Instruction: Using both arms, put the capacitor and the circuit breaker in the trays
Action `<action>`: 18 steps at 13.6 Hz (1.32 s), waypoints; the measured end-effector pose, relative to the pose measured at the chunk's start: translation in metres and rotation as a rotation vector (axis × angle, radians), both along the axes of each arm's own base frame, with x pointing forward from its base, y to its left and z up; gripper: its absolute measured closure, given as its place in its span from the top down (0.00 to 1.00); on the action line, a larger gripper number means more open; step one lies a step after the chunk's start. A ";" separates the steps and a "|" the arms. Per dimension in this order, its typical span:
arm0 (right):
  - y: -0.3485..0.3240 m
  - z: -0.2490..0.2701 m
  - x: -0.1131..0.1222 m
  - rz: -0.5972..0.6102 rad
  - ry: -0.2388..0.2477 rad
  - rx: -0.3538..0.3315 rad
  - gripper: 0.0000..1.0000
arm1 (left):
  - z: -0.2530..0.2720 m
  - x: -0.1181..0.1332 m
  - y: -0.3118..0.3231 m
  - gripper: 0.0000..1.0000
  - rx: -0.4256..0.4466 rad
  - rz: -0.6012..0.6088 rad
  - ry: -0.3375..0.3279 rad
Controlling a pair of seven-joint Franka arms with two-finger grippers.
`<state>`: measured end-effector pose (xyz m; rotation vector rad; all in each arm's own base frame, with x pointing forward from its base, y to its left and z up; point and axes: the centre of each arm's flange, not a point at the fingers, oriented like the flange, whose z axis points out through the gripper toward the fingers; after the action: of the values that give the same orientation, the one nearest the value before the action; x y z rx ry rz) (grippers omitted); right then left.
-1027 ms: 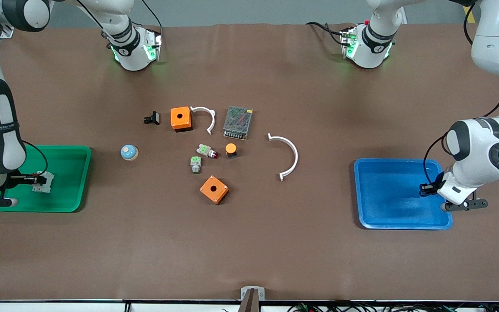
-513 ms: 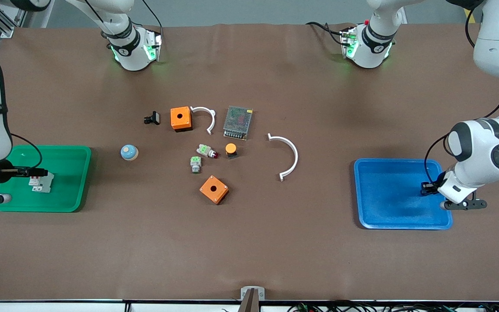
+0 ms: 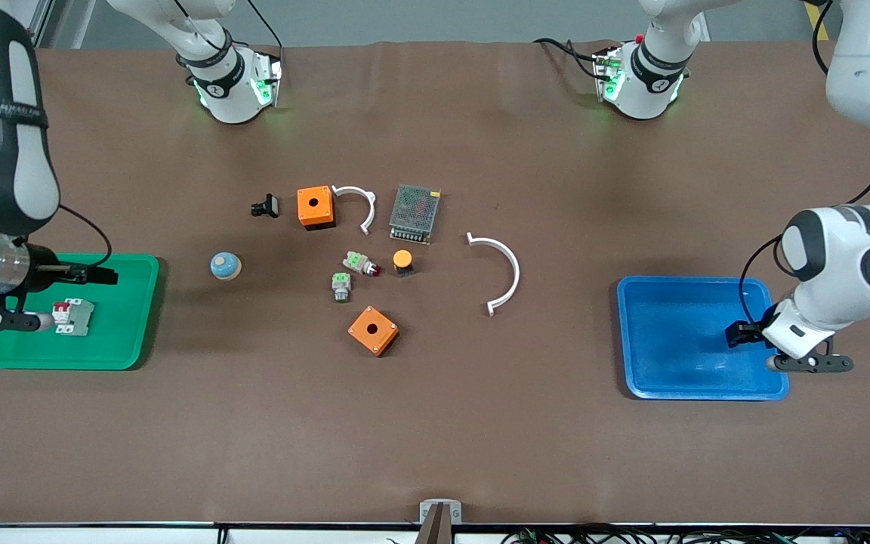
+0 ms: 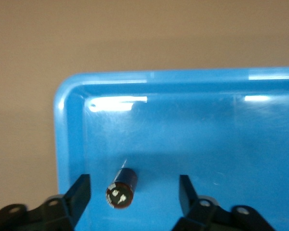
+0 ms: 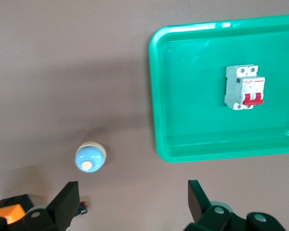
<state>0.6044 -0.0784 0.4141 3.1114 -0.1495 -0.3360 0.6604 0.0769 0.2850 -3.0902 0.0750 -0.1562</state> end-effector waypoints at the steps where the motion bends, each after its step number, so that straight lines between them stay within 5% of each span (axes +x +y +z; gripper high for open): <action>1: 0.007 0.011 -0.004 0.004 -0.013 -0.001 1.00 | 0.031 0.004 -0.004 0.97 0.006 -0.004 0.006; 5: 0.019 0.067 -0.025 0.014 -0.064 0.003 1.00 | 0.175 0.003 -0.028 1.00 0.033 -0.021 0.019; 9: 0.019 0.118 -0.047 0.013 -0.114 0.006 1.00 | 0.274 -0.030 -0.053 1.00 0.056 -0.036 0.009; 18: 0.006 0.215 -0.051 -0.009 -0.239 -0.009 1.00 | 0.369 -0.120 -0.124 1.00 -0.034 -0.060 0.062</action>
<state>0.5531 -0.0723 0.6291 3.1315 -0.1660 0.0376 0.5407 -0.0475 0.6542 -3.1280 0.1697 -0.0644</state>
